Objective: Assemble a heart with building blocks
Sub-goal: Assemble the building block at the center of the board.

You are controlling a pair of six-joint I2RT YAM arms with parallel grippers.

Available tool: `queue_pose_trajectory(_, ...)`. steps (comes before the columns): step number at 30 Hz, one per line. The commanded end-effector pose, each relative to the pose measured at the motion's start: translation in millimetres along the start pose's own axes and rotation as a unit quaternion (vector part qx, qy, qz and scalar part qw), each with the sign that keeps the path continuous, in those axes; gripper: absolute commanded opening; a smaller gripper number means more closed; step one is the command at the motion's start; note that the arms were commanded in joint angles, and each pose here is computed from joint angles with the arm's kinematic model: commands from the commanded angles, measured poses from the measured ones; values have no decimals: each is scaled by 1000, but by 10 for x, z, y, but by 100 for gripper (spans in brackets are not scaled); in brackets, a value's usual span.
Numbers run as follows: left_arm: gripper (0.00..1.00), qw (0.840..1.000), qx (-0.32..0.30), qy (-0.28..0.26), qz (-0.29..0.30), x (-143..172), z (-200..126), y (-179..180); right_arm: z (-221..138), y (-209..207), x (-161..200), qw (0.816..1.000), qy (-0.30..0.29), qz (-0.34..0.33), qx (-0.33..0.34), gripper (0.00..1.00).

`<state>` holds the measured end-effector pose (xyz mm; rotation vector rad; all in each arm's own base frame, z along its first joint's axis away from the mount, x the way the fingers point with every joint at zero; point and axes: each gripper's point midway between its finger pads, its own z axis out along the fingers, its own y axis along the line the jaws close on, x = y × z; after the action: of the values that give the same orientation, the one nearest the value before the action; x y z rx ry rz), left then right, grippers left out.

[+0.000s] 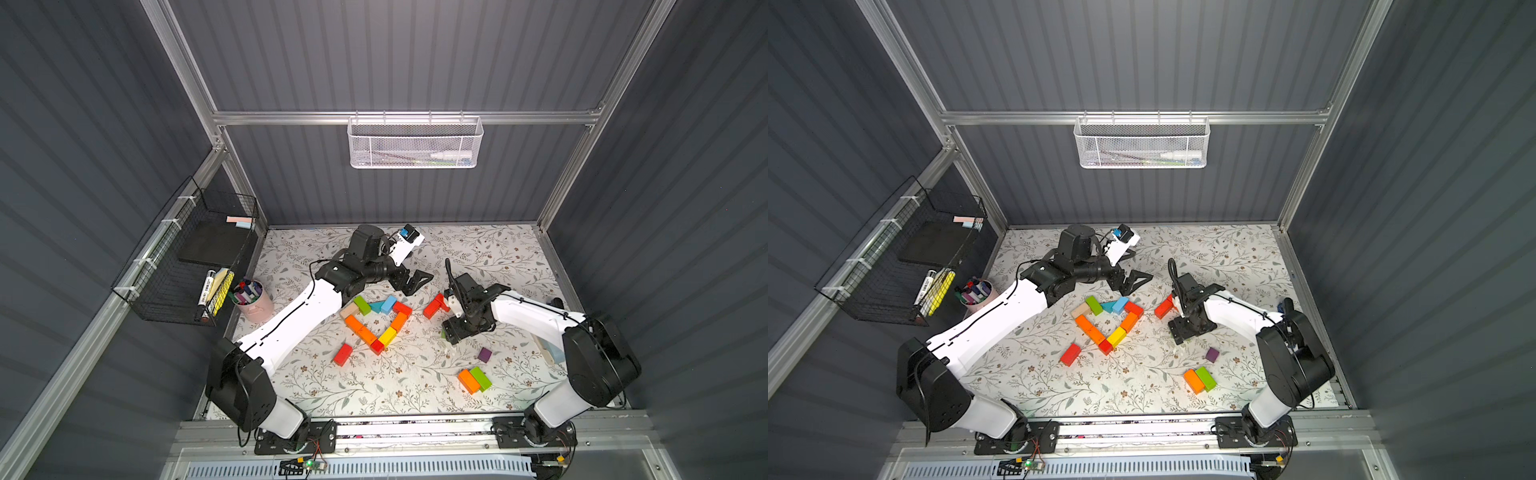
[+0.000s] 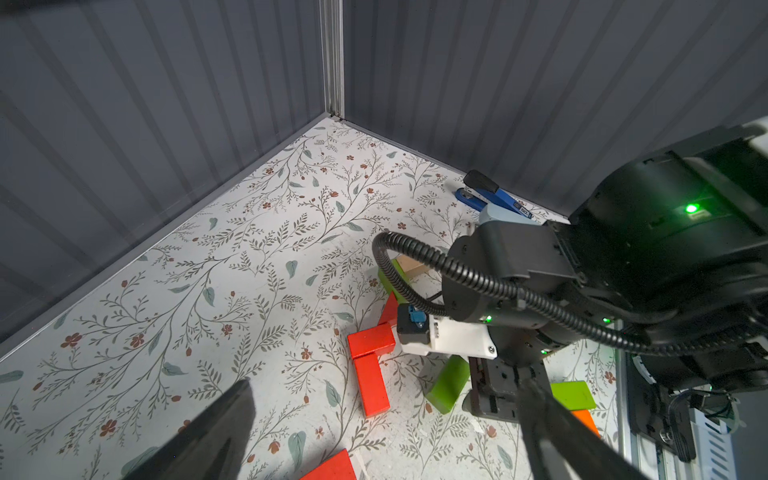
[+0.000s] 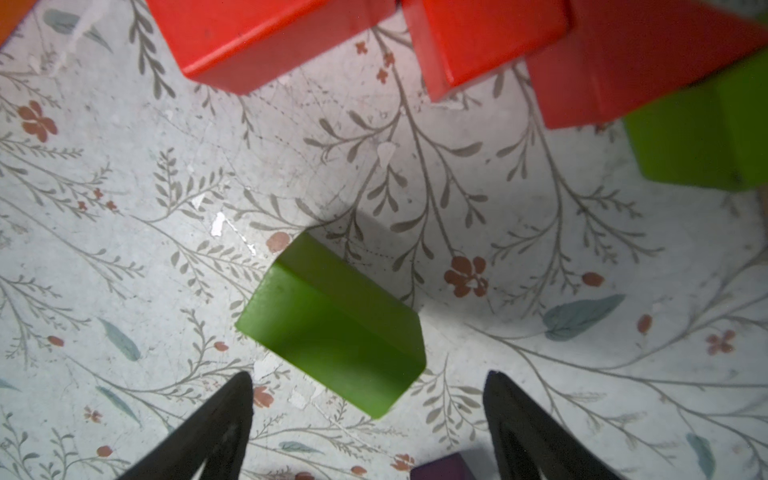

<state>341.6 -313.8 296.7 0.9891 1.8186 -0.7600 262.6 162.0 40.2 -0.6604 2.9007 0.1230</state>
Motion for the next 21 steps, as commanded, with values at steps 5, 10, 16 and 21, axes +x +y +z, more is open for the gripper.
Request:
queue_pose_trajectory(5, 99, 1000, -2, -12, 6, -86, -84, -6, 29, 15, -115, 999, 5, -39, 16, 81)
queue_pose_trajectory(10, 99, 1000, -2, -10, 4, -69, -71, 6, 75, 46, -172, 999, 10, -51, 12, 65)
queue_pose_trajectory(16, 99, 1000, -1, -6, 3, -43, -47, 12, 102, 102, -189, 998, 10, -59, 7, 52)
queue_pose_trajectory(21, 99, 1000, 0, -6, 3, -42, -42, 10, 125, 147, -128, 997, 20, -70, 9, 43)
